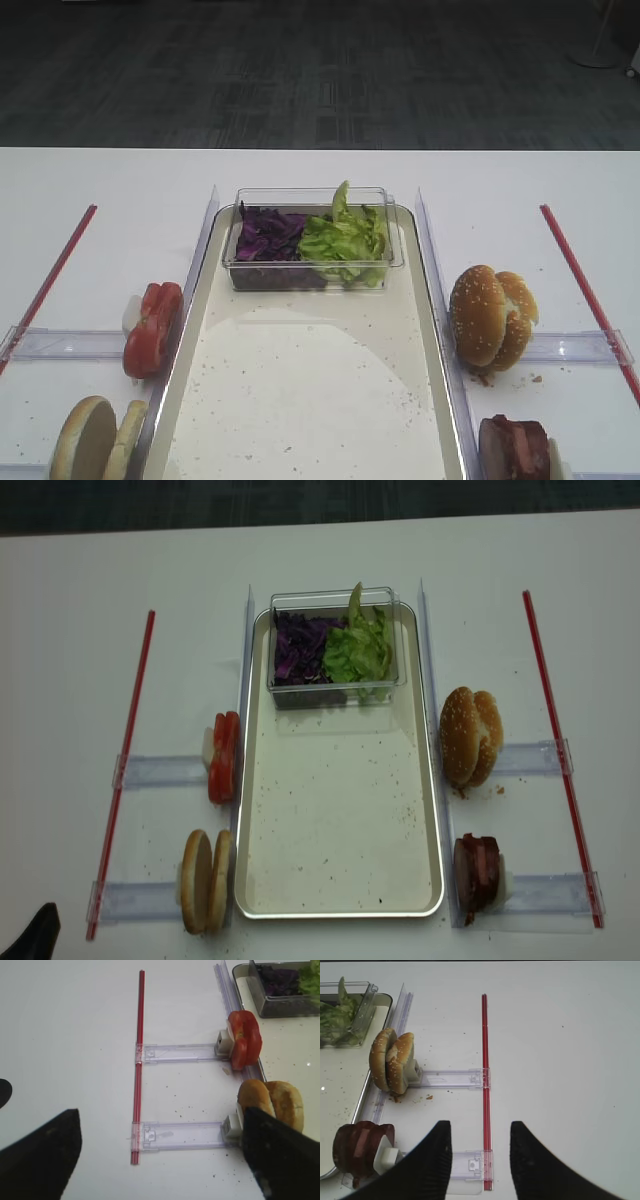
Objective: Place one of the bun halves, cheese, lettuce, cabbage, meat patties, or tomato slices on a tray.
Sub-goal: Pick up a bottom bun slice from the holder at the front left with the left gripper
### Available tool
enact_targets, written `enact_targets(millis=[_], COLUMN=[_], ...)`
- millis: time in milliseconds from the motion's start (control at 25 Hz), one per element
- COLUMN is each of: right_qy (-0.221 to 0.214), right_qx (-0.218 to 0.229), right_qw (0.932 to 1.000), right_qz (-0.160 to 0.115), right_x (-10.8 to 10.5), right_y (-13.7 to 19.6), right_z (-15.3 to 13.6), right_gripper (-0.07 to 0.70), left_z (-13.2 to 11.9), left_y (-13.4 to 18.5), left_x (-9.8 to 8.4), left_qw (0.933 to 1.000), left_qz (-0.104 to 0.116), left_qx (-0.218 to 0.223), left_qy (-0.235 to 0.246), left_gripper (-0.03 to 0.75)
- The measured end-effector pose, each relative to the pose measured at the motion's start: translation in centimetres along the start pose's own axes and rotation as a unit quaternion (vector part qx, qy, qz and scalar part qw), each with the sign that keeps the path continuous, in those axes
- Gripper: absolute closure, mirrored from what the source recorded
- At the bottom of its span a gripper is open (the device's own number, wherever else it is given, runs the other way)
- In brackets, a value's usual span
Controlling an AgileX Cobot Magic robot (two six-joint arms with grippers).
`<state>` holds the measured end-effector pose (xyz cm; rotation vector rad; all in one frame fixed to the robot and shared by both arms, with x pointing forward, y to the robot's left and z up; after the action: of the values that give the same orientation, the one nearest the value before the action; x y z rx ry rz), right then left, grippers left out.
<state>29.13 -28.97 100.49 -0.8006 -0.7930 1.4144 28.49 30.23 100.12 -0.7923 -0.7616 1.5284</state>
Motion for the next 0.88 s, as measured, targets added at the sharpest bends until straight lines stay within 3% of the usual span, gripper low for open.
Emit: enact_targets(millis=[240,400,520,720,880], right_qy=[0.000,0.000,0.000,0.000,0.000], right_qx=[0.000,0.000,0.000,0.000,0.000], right_qw=[1.0000,1.0000,1.0000,1.0000,1.0000], right_qz=[0.000,0.000,-0.002,-0.002,-0.002], right_x=[0.0,0.0,0.0,0.0,0.0], right_y=[0.0,0.0,0.0,0.0,0.0], right_z=[0.0,0.0,0.0,0.0,0.0], right_gripper=[0.313,0.313,0.313,0.313,0.313], left_z=[-0.2,-2.0,-3.6,-6.3,-7.6], left_y=[0.0,0.0,0.2,0.8,1.2], left_x=[0.0,0.1,0.1,0.2,0.2], left_qw=[0.9999,0.9954,0.9855,0.9585,0.9391], left_qz=[0.000,-0.001,-0.001,0.000,0.000], left_qx=[0.013,0.095,0.169,0.284,0.343], left_qy=[-0.001,-0.010,-0.015,-0.023,-0.026], left_gripper=[0.118,0.118,0.118,0.118,0.118])
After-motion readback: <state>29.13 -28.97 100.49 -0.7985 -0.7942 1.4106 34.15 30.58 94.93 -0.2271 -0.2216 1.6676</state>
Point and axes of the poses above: a point on each arm's last joint axis where the gripper is mounted, z pointing back along that axis away from the gripper, x along the wrist's bending axis when the last joint is at zero, y = z × x, the point moved 7 cm from there along -z, pointing out along that axis toward the gripper, and after that the axes turned 2 degrees about z, right-handed, at the moved point
